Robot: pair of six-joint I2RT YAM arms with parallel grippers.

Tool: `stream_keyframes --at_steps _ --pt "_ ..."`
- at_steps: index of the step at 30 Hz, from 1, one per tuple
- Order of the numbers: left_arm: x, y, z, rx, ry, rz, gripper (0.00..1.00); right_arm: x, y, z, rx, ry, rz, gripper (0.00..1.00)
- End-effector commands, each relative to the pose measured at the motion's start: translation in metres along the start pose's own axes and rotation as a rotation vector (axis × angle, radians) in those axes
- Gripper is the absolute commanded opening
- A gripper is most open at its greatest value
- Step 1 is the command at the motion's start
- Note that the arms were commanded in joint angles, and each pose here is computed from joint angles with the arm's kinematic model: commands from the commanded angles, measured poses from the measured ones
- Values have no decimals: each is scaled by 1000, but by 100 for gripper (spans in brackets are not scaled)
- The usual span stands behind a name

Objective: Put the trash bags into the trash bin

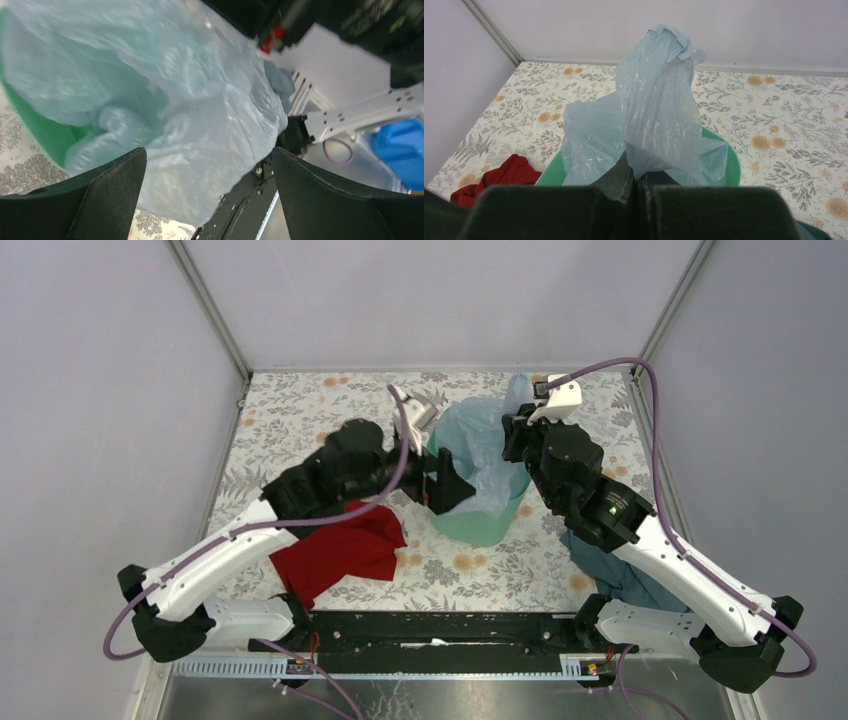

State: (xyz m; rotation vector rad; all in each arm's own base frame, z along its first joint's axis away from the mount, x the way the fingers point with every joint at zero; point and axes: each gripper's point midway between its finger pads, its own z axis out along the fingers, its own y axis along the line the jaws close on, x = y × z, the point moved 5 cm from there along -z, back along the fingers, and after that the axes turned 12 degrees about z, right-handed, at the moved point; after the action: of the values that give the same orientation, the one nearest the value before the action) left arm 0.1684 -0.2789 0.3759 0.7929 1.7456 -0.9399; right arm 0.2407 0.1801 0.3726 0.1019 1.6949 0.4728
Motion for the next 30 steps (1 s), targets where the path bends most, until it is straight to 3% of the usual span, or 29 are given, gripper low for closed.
stream_keyframes --at_steps 1,6,13,16,22,30 --pt "13 -11 11 -119 23 143 99 -25 7 -2 -29 -85 42 0" --pt "21 -2 41 -286 87 189 98 -28 10 -6 -56 -84 47 0" --pt "8 21 71 -507 62 191 59 -28 9 -8 -65 -89 59 0" --pt "1 25 82 -534 29 192 49 -25 8 -6 -53 -80 46 0" --pt "2 47 107 -507 20 153 41 -12 0 2 5 -63 9 0" --pt "32 67 134 -454 36 125 38 3 -3 9 25 -40 -5 0"
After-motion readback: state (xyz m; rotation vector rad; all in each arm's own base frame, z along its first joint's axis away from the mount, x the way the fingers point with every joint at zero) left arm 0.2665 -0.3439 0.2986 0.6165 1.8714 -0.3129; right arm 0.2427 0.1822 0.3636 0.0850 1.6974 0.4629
